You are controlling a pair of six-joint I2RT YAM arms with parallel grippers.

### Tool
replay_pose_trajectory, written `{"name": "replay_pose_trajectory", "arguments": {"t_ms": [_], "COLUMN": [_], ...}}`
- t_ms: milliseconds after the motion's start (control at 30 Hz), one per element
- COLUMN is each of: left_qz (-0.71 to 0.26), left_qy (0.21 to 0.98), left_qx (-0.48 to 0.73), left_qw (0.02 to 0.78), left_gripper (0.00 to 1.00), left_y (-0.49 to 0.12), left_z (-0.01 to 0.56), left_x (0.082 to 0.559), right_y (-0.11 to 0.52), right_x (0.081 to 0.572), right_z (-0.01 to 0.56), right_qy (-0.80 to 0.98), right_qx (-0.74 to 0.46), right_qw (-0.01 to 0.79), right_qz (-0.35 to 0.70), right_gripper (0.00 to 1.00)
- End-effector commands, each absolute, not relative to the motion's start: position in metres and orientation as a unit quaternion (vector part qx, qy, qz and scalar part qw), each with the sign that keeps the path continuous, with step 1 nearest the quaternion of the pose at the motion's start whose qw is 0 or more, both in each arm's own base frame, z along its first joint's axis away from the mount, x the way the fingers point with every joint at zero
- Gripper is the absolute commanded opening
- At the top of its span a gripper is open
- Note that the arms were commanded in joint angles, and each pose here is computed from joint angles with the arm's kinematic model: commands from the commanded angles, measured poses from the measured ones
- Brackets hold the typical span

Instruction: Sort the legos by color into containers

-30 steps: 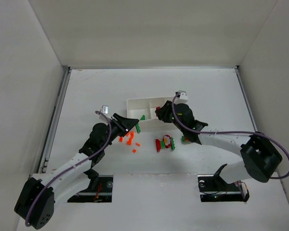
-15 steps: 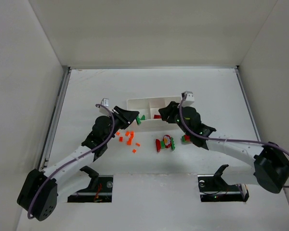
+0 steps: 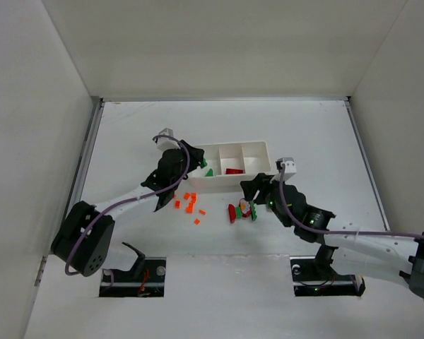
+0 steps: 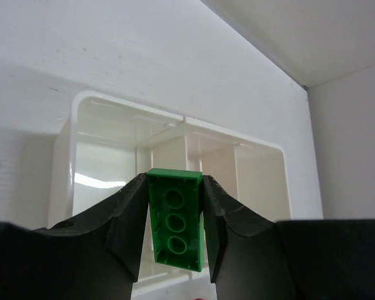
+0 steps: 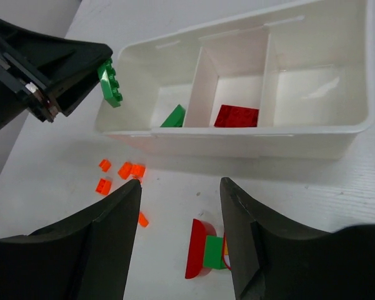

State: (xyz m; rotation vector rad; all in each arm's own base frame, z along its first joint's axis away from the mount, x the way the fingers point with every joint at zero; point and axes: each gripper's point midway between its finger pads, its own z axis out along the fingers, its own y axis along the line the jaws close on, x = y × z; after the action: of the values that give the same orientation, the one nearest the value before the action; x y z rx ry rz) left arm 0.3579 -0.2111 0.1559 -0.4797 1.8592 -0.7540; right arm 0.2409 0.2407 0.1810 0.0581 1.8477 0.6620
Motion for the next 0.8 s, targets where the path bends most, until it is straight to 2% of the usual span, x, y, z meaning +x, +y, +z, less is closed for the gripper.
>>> {"name": "replay_pose_trajectory", "arguments": {"t_ms": [0, 167, 300, 367, 433, 500, 567, 667, 767], "left_qz": [-0.295, -0.285, -0.287, -0.293, -0.304, -0.316, -0.33, -0.344, -0.353], "left_qy": [0.75, 0.757, 0.757, 0.754, 0.752, 0.751, 0.754, 0.765, 0.776], "left_qx": [-0.192, -0.192, -0.188, -0.185, -0.177, -0.165, -0.147, -0.113, -0.082], "left_qw": [0.56, 0.556, 0.556, 0.558, 0.558, 0.556, 0.549, 0.533, 0.517], "left_gripper": [0.31, 0.57, 0.65, 0.64, 0.61, 0.56, 0.49, 0.39, 0.36], "left_y": [-0.206, -0.205, -0.206, -0.207, -0.212, -0.217, -0.225, -0.238, -0.25], "left_z": [0.182, 0.173, 0.175, 0.179, 0.183, 0.187, 0.187, 0.181, 0.174], "left_x": [0.38, 0.383, 0.38, 0.376, 0.368, 0.356, 0.341, 0.313, 0.288], "right_y": [0.21, 0.191, 0.18, 0.177, 0.174, 0.17, 0.162, 0.145, 0.133], "right_x": [0.241, 0.233, 0.229, 0.227, 0.224, 0.221, 0.22, 0.222, 0.225], "right_z": [0.17, 0.161, 0.15, 0.145, 0.143, 0.137, 0.129, 0.121, 0.114], "right_qy": [0.788, 0.796, 0.806, 0.813, 0.82, 0.83, 0.839, 0.845, 0.851], "right_qx": [0.052, 0.078, 0.093, 0.092, 0.092, 0.093, 0.098, 0.117, 0.137], "right_qw": [0.57, 0.561, 0.548, 0.541, 0.534, 0.522, 0.514, 0.51, 0.501], "right_qz": [0.226, 0.216, 0.202, 0.194, 0.185, 0.172, 0.151, 0.11, 0.079], "right_gripper": [0.62, 0.69, 0.69, 0.63, 0.51, 0.39, 0.34, 0.37, 0.59]}}
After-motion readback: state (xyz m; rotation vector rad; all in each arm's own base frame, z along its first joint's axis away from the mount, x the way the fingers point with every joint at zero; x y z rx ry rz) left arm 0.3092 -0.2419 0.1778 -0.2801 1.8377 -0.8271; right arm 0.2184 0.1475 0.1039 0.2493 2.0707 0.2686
